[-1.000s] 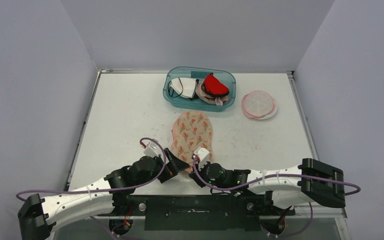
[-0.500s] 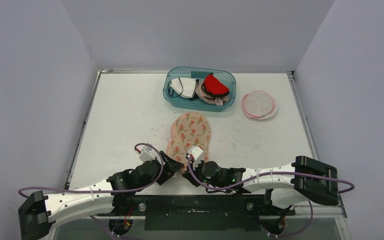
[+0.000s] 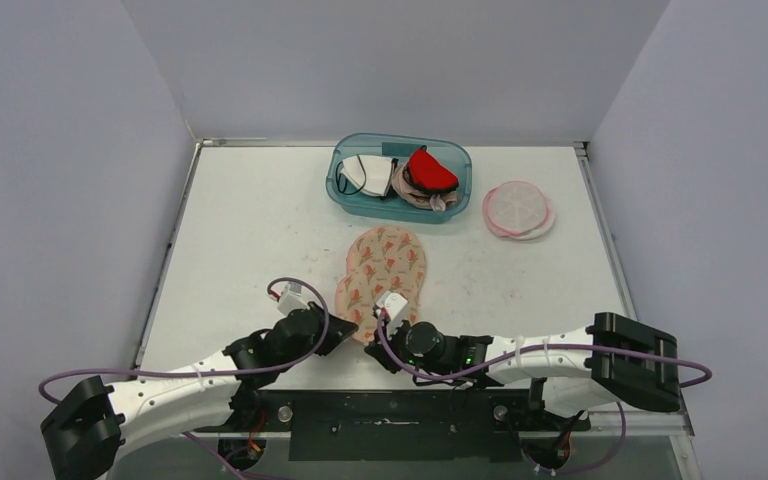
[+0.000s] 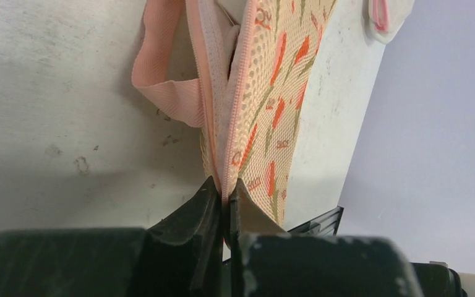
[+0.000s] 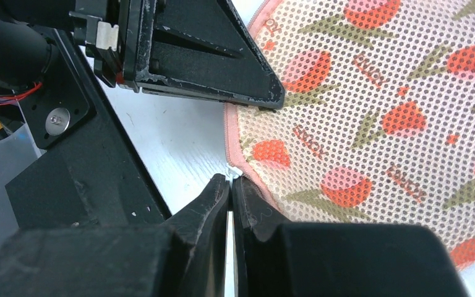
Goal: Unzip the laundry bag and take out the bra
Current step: Unzip the laundry bag at the center of the board, then open the laundry bag at the center of the board.
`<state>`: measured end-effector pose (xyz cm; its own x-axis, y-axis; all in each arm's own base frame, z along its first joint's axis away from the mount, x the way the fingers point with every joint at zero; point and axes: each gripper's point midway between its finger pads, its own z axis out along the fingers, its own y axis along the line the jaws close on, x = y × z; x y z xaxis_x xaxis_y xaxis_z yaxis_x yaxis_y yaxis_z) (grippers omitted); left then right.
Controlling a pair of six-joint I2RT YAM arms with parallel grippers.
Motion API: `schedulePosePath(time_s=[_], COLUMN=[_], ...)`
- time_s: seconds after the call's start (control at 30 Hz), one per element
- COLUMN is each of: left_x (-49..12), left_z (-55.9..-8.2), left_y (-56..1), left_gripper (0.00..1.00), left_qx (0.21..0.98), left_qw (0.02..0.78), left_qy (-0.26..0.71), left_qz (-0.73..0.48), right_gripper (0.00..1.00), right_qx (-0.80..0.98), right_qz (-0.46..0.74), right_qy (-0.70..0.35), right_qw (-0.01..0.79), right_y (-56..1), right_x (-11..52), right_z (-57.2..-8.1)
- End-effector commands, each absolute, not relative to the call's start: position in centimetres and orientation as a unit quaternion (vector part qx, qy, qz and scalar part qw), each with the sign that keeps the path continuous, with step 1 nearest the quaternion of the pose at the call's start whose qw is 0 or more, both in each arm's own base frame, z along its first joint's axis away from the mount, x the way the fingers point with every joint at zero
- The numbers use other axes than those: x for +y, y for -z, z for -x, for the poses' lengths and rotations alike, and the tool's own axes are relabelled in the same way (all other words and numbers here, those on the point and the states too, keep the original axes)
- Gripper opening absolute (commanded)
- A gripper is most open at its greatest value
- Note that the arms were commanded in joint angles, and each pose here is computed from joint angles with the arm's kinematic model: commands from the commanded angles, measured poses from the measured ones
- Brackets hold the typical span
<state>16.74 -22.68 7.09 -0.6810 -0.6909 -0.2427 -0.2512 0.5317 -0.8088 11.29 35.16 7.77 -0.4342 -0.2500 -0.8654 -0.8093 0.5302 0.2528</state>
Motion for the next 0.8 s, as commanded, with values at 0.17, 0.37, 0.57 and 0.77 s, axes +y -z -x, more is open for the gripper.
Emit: schedulePosePath(time_s=[0.17,0.37,0.57,0.77], left_x=[-22.4,-22.0,-23.0,-24.1], left_z=[-18.2,-18.6,-19.3,-20.7], left_y=[-8.4,-8.2,-8.6,-8.6], left_gripper=[0.00,0.00,0.00,0.00], left_qx=[0.812,0.815,0.825,0.839], left_qw=[0.297,0.297,0.292,0.279], left_qy=[0.412,0.410,0.415,0.411], left_qz=[0.287,0.280,0.248,0.222], right_gripper=[0.05,0.05,0.05,0.05], right_qx=[0.775,0.800,0.820,0.822], right_qz=[0.306,0.284,0.259,0.253], right_qy=[-0.340,-0.297,-0.264,-0.265], right_qw=[0.437,0.437,0.436,0.436], right_y=[-9.9,-8.5,-7.1,-7.3], right_x=[33.4,30.2,27.8,27.5], right_z=[-11.9,-12.3,-12.8,-12.7])
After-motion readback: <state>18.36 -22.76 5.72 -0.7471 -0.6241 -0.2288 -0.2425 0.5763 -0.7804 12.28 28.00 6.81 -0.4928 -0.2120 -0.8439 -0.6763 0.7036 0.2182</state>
